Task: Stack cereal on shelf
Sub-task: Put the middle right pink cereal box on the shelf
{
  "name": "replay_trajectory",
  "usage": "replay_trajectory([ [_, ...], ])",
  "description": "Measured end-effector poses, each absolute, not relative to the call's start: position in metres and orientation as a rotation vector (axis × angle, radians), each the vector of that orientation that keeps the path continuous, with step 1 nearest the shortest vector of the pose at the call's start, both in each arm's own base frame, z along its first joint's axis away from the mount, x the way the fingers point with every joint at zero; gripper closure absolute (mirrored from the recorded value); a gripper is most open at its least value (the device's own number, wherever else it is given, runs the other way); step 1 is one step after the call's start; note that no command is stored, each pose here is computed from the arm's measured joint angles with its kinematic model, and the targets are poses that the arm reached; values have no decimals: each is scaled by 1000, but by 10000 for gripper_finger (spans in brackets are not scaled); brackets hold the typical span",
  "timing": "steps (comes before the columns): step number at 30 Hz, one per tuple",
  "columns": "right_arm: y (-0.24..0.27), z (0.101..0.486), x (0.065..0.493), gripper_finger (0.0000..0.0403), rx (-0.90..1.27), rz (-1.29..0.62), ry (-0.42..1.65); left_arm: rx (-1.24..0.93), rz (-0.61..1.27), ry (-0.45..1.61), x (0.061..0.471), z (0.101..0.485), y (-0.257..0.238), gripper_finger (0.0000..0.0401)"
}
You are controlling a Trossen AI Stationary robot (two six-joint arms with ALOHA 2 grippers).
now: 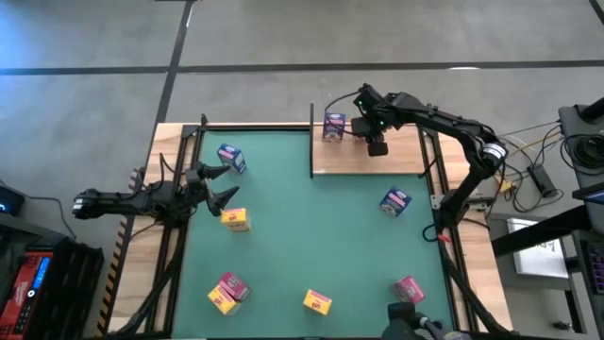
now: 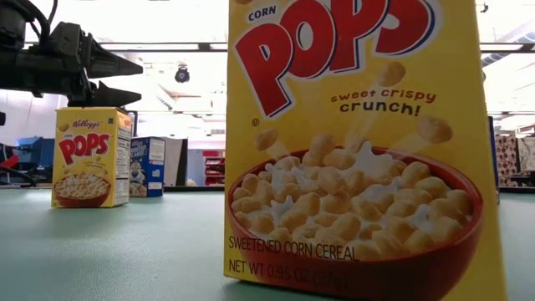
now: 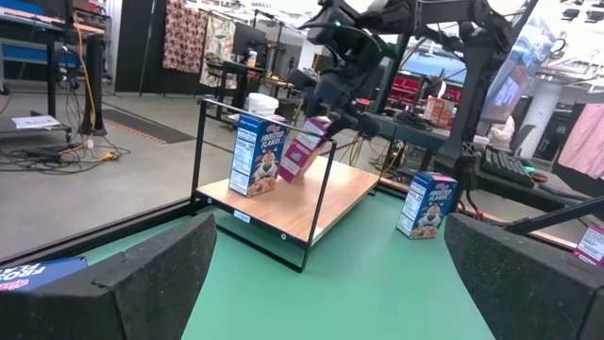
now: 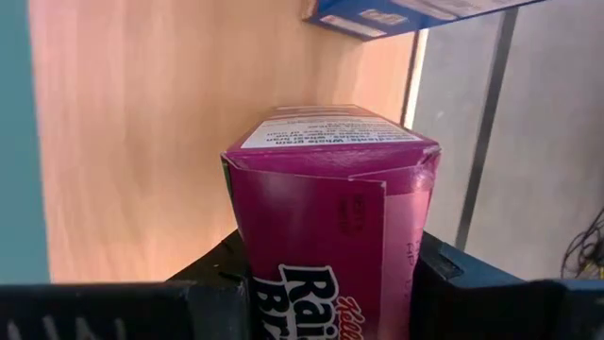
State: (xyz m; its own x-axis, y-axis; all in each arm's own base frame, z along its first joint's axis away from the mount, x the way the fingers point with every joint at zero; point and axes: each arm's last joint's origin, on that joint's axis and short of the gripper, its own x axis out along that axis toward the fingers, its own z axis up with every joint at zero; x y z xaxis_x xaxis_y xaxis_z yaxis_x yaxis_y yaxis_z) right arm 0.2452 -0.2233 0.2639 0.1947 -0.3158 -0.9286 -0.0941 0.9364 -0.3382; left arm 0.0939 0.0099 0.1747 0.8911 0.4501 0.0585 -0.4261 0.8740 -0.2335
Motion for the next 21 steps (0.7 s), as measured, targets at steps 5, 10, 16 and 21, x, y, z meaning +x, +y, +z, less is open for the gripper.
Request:
replay_trajectory([
  [5, -231, 267, 251, 231, -320, -157, 1395, -218, 458, -112, 94, 175, 10, 1],
  [10, -237, 267, 253, 197, -282, -150, 1423, -218, 458, -113, 94, 175, 10, 1],
  [16, -241, 269, 252, 171, -281, -161, 1418, -218, 458, -112, 94, 175, 10, 1],
  [21, -243, 274, 252, 156, -285, -173, 1408, -218, 459, -112, 94, 175, 10, 1],
])
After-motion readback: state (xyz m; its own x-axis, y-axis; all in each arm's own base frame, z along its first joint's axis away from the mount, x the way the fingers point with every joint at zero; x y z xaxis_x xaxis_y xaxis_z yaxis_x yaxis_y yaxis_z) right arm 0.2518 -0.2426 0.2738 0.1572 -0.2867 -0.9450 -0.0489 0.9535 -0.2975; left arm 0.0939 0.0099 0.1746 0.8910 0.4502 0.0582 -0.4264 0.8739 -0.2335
